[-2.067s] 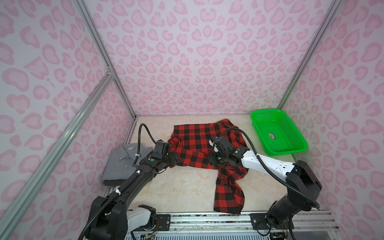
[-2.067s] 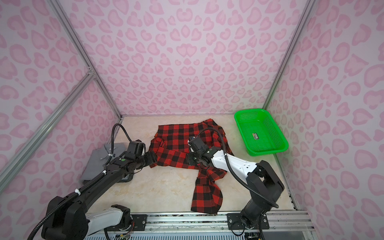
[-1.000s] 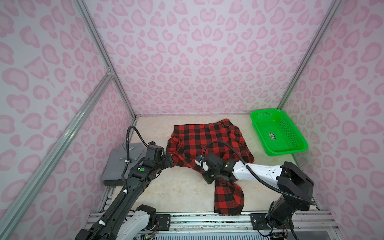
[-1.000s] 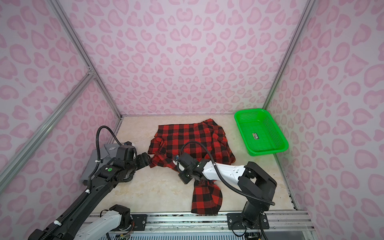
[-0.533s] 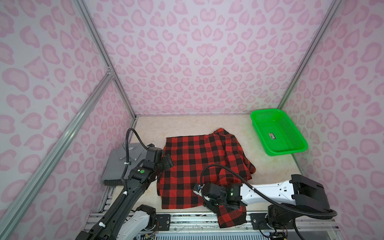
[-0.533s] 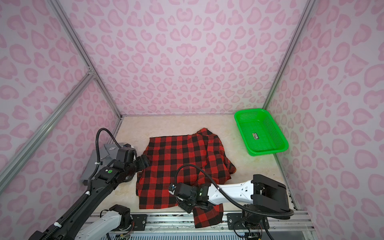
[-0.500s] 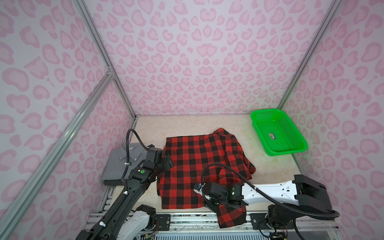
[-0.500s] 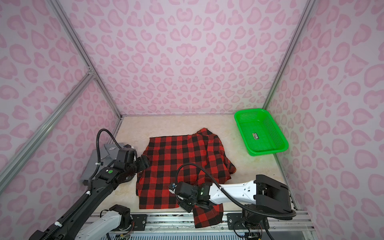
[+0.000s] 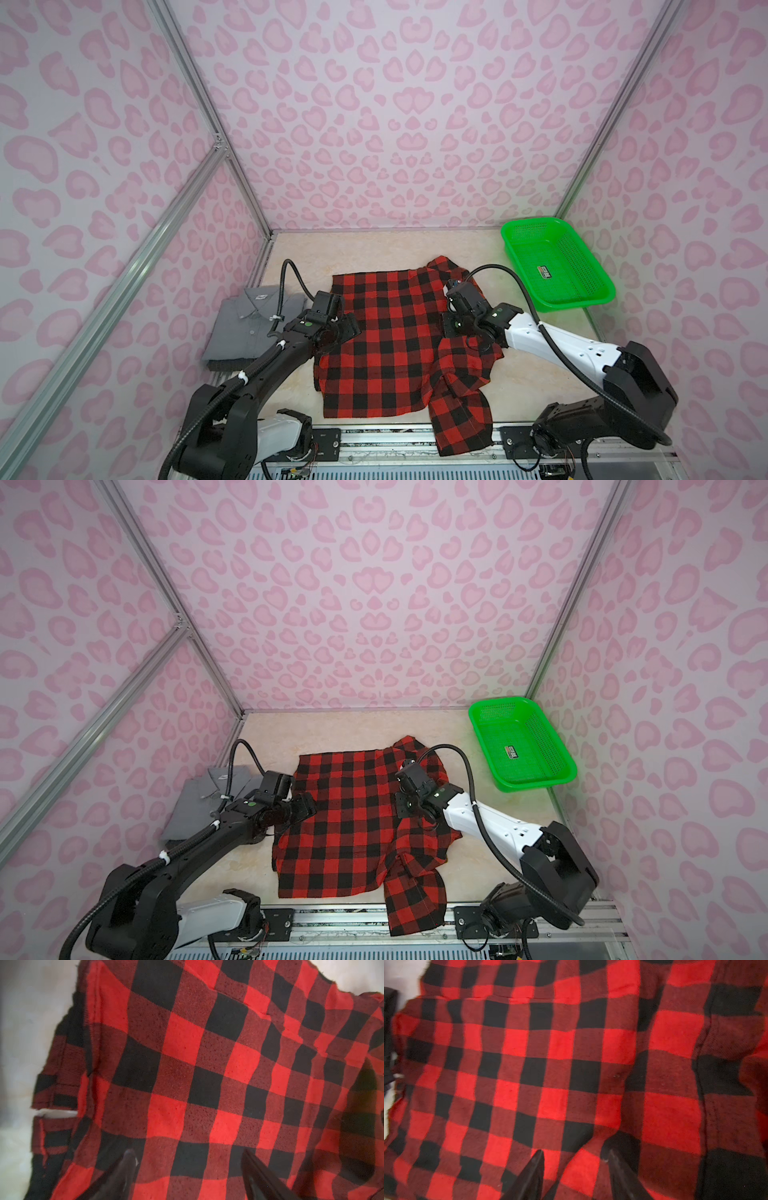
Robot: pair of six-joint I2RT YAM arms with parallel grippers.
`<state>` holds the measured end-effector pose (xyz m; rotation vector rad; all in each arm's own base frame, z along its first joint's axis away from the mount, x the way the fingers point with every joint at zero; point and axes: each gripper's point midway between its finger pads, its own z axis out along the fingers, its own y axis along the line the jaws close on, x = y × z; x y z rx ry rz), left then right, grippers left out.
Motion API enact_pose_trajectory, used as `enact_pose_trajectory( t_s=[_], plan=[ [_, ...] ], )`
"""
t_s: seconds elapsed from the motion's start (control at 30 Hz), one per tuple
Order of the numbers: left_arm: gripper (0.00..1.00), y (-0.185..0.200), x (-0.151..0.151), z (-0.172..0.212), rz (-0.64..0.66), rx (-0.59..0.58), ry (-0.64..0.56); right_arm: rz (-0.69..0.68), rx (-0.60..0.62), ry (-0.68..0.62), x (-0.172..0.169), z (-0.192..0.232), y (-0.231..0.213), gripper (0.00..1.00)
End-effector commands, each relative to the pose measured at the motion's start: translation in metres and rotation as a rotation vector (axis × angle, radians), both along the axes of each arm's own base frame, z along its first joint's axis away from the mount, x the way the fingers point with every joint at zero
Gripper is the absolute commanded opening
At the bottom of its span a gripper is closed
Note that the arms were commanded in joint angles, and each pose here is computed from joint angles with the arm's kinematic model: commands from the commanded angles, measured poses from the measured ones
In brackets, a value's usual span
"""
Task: Fold and stack the long sleeve shirts
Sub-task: 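Move the right gripper to the shirt's far edge while the left gripper holds its corner, then grasp the shirt's far edge with both grippers and pull it taut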
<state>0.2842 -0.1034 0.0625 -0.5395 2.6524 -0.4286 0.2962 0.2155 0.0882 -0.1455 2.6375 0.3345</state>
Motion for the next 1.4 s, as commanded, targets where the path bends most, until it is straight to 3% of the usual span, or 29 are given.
enact_pose_trajectory(
  t_s=[0.0, 0.37, 0.47, 0.67, 0.87, 1.0, 1.17, 1.37],
  plan=[
    [0.81, -0.009, 0.018, -0.006, -0.026, -0.006, -0.008, -0.098, -0.027, 0.079, 0.009, -0.028, -0.016, 0.50],
    [0.80, -0.023, 0.067, -0.058, -0.045, 0.048, 0.117, -0.353, -0.036, 0.187, 0.063, -0.100, -0.061, 0.48],
    [0.79, -0.027, 0.083, -0.065, -0.051, 0.056, 0.128, -0.339, 0.009, 0.199, 0.069, -0.104, -0.054, 0.47],
    [0.80, -0.018, 0.104, -0.050, -0.033, 0.083, 0.071, -0.191, 0.026, 0.145, 0.031, -0.074, -0.009, 0.50],
    [0.80, -0.010, 0.112, -0.040, -0.019, 0.093, 0.049, -0.206, 0.006, 0.041, 0.015, -0.033, -0.031, 0.54],
    [0.80, -0.007, 0.110, -0.039, -0.014, 0.105, 0.046, -0.189, -0.009, 0.037, 0.007, -0.011, -0.040, 0.54],
    [0.80, -0.007, 0.099, -0.048, -0.012, 0.083, 0.062, -0.192, 0.025, 0.077, -0.021, -0.028, -0.042, 0.53],
    [0.81, -0.004, 0.097, -0.055, -0.008, 0.102, 0.084, -0.262, -0.017, 0.147, -0.010, -0.060, -0.063, 0.51]
  ],
)
